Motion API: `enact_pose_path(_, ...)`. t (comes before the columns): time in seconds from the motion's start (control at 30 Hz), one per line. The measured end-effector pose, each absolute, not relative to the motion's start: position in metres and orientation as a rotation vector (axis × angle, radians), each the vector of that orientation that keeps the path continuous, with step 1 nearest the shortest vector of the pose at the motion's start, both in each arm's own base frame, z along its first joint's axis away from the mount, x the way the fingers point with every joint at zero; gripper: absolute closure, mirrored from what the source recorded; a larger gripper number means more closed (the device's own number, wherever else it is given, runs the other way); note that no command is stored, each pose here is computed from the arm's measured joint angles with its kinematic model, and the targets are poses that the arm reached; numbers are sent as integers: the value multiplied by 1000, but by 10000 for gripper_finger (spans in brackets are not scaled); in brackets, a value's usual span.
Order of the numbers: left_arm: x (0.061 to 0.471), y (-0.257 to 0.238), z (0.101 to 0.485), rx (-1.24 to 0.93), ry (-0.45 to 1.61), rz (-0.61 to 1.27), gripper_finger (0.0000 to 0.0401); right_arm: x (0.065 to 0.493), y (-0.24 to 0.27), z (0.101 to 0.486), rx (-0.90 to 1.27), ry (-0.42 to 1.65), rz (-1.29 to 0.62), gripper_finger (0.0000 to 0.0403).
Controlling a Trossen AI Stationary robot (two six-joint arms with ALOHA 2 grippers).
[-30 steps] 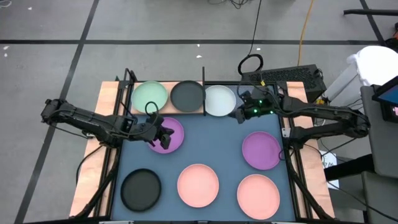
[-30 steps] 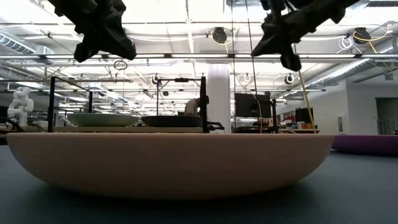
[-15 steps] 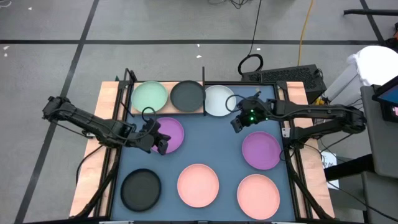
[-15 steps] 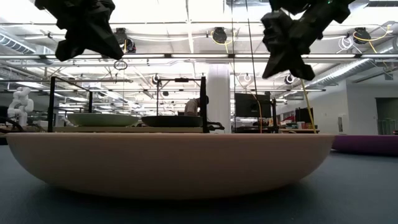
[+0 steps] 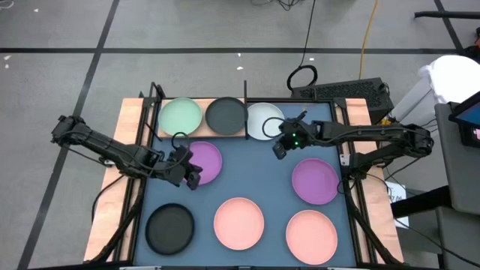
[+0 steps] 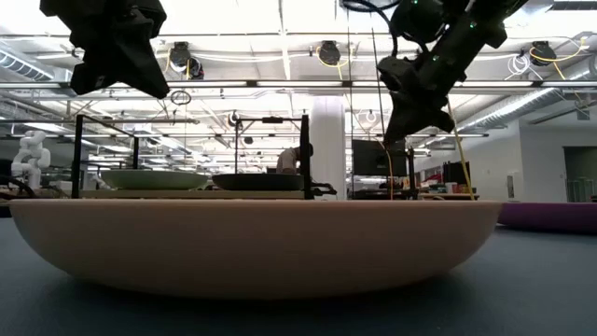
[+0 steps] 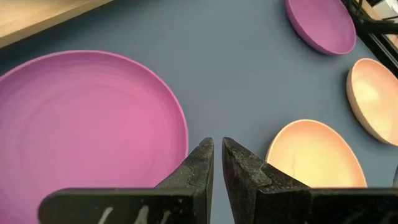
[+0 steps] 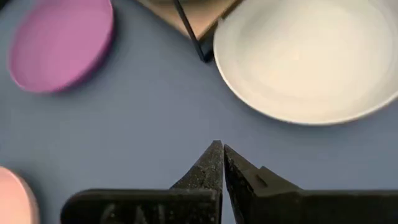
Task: Place and stack plates onto a shelf
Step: Stack the light blue plate on top of the black plate on the shelf
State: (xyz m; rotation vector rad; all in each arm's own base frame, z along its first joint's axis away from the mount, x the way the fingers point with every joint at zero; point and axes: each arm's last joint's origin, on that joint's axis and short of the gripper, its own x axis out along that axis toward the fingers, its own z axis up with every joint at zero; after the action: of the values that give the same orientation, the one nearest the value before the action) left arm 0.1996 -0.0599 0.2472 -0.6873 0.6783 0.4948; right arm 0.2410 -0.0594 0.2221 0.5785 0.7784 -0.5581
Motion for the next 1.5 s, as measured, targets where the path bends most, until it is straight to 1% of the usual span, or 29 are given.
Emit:
enact_pose_path(0.17, 199, -60, 247, -707, 681, 505, 364, 241, -59, 221, 502, 813, -522, 382)
enact_pose_path(0.4, 198, -59, 246, -701, 689, 517, 364, 235, -55, 223, 474, 864, -419, 336)
enact_pose_path(0.47, 198, -59, 246, -702, 687, 517, 364, 236, -55, 226, 451, 848, -377, 323)
enact_pose_path(0.6, 198, -59, 246, -715, 685, 523, 364, 239, -56, 231, 292, 805, -319, 296)
enact_pose_path(0.73, 198, -59, 246, -706, 674, 534, 364, 243, -62, 229, 46, 714, -358, 280)
enact_pose_path(0.8, 198, -59, 246, -694, 669, 536, 364, 243, -66, 224, -44, 673, -366, 278)
enact_pose_path(0.87, 198, -58, 246, -685, 671, 533, 364, 240, -71, 216, -80, 655, -372, 278)
enact_pose_path(1.07, 198, -58, 246, -715, 663, 544, 364, 221, -86, 186, -3, 704, -448, 278)
enact_pose_path(1.2, 198, -59, 246, -749, 654, 556, 364, 219, -93, 178, 9, 671, -396, 278)
enact_pose_path(1.37, 199, -58, 247, -757, 645, 557, 364, 232, -104, 162, -30, 719, -286, 278)
enact_pose_path(1.5, 201, -58, 248, -781, 627, 542, 364, 246, -115, 150, -37, 746, -285, 278)
